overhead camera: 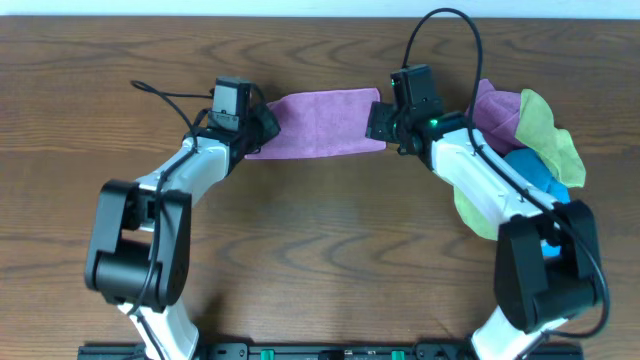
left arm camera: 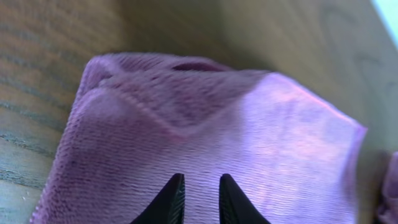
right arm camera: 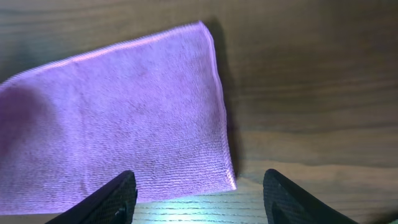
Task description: Fold the cloth
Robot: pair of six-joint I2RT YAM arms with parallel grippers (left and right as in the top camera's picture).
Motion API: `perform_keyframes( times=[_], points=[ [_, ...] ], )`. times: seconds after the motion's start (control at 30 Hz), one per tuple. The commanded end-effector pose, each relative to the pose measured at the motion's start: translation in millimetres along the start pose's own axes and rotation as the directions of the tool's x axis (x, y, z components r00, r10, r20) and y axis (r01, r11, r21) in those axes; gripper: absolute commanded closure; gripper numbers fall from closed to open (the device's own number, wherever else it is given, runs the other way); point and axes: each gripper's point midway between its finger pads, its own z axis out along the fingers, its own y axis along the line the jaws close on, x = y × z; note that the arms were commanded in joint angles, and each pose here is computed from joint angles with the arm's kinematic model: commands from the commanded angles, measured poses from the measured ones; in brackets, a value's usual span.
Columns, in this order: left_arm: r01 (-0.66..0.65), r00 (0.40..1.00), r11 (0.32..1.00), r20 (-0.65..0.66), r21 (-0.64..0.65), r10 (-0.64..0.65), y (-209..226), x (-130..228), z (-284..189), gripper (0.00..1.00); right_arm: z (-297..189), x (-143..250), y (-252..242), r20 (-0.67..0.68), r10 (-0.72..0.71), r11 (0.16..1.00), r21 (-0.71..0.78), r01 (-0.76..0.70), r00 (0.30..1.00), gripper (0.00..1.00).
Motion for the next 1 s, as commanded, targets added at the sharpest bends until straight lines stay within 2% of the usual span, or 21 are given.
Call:
perform_keyframes(
  times=[0.0,0.27,0.53,0.57,0.6,0.67,0.7,0.73,0.97],
  points=[
    [0.014,1.0,0.999,-0.014,-0.043,-0.015,14,6,12,0.81,19,15,-8,-0.066,0.075,0.997,0.004,-0.075,0.995,0.33],
    [0.025,0.997,0.994,-0.069,-0.107,-0.033,36,23,25,0.89,52,37,-19,-0.129,0.134,0.991,0.043,-0.13,0.982,0.3],
    [0.001,0.993,0.988,-0.12,-0.151,-0.019,47,35,22,0.93,73,36,3,-0.134,0.157,0.982,-0.083,-0.169,0.978,0.34],
    [0.001,0.992,0.988,-0.122,-0.152,-0.02,48,36,22,0.93,76,35,6,-0.125,0.155,0.981,-0.094,-0.167,0.98,0.37],
    [0.001,0.992,0.988,-0.122,-0.152,-0.02,48,36,22,0.94,78,34,10,-0.122,0.152,0.98,-0.114,-0.166,0.981,0.46],
    [0.002,0.992,0.988,-0.123,-0.152,-0.021,48,36,22,0.94,81,33,16,-0.122,0.145,0.976,-0.146,-0.162,0.982,0.73],
    [0.002,0.992,0.989,-0.126,-0.149,-0.021,47,36,22,0.94,81,32,18,-0.116,0.144,0.975,-0.153,-0.161,0.983,0.93],
    [0.002,0.992,0.989,-0.128,-0.146,-0.021,47,37,22,0.94,81,30,19,-0.11,0.142,0.975,-0.158,-0.159,0.984,0.99],
    [0.006,0.99,0.991,-0.137,-0.132,-0.025,44,37,22,0.94,40,-10,54,0.011,0.093,0.95,-0.3,-0.085,0.996,0.99]
  ],
)
